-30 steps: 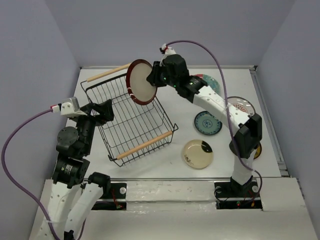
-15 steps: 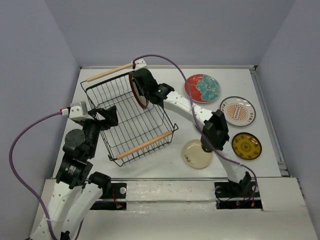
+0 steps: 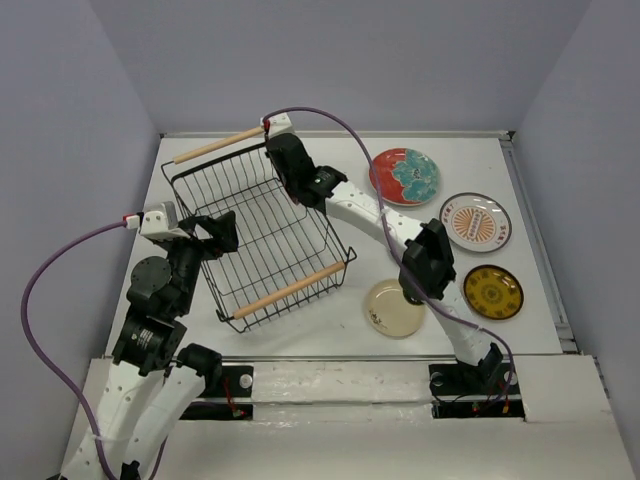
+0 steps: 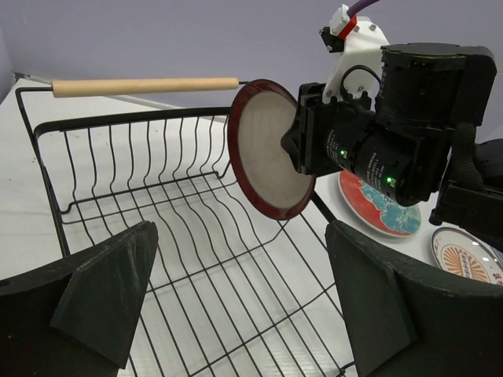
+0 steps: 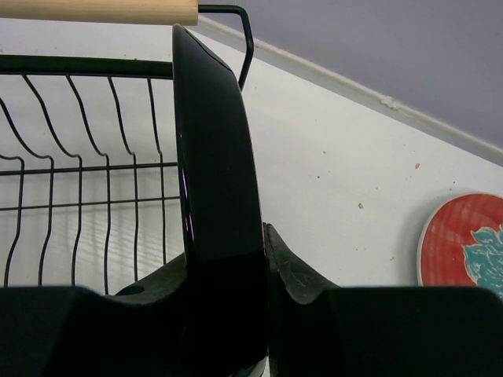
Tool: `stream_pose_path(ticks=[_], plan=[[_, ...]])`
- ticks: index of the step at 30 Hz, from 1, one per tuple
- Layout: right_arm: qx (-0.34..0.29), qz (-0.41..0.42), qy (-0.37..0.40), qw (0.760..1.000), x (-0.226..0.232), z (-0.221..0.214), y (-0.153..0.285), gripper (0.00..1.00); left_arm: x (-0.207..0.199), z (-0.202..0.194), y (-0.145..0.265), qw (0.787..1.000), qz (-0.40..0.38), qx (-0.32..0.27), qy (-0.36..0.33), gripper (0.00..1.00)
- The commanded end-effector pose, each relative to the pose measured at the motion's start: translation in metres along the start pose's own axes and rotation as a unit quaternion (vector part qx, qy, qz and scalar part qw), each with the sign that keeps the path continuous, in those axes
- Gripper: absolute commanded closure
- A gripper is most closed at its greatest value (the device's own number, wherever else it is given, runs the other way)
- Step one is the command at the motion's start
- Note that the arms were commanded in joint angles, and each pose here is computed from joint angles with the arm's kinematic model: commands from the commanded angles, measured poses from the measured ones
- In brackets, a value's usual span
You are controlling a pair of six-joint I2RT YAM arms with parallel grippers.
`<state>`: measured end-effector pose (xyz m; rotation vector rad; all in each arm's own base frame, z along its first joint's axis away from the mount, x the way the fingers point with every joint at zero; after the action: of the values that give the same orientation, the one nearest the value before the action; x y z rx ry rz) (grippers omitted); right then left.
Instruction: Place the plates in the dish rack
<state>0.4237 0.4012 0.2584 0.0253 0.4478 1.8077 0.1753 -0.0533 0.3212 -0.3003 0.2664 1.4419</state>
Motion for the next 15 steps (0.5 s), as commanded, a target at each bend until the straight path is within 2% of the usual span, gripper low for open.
stream_pose_path(ticks=[1, 15], plan=[[-0.118, -0.018, -0.070, 0.990, -0.005, 0.067, 0.009, 0.93, -0.004, 0.005, -0.003, 1.000, -0.014, -0.020, 0.003, 0.01], [-0.099, -0.009, -0.070, 0.993, 0.011, 0.043, -0.011, 0.93, -0.004, 0.006, -0.002, 1.000, -0.015, -0.021, 0.003, 0.01]])
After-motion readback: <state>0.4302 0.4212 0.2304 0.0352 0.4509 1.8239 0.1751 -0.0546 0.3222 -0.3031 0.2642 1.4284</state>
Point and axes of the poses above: each gripper's point midway between its finger pads, its own y axis back along the fingers, its own x axis along the line the jaws close on, z = x × y, the point moved 7 cm from there along y, back along the fingers, and after that the axes turned 1 degree about y, right-handed, at the moved point
